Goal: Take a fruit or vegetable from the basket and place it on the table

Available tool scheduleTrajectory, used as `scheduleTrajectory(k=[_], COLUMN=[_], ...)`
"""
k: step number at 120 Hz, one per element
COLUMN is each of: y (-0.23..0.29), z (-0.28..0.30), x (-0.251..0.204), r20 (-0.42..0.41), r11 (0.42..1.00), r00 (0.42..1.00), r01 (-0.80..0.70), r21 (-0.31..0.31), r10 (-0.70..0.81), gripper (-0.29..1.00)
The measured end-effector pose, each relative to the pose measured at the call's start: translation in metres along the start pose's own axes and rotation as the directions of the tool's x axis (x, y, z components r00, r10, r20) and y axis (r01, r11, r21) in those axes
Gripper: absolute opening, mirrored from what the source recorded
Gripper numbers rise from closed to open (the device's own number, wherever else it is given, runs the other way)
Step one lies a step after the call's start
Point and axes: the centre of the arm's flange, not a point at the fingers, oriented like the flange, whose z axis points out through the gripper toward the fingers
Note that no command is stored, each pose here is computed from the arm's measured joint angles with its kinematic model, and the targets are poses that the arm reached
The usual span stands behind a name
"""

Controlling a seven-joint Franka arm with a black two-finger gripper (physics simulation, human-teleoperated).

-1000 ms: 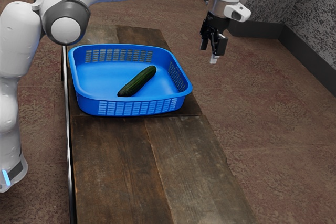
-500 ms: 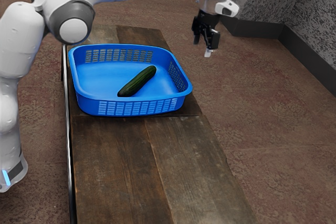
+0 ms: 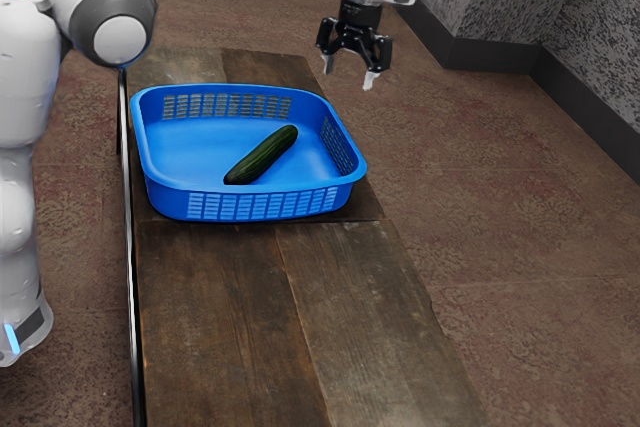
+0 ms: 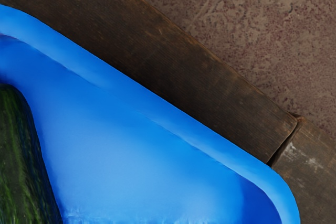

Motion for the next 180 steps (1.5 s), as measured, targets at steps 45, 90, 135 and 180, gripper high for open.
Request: scheduleTrajectory(k=[45, 90, 135, 180], y=[-0.028, -0.08, -0.098, -0.099], z=[0.008, 0.044, 0.077, 0.112], x=[-0.068, -0.097, -0.079, -0.048], r20=[0.048, 0.051, -0.046, -0.123], r11=[0.952, 0.835, 0.728, 0.659], r00=[0.951, 0.835, 0.744, 0.676], r01=[0.306, 0.542, 0.663, 0.737], r21=[0.008, 0.092, 0.172, 0.153], r10=[-0.306, -0.548, -0.666, -0.727], gripper=[0.7, 0.7, 0.7, 0.7])
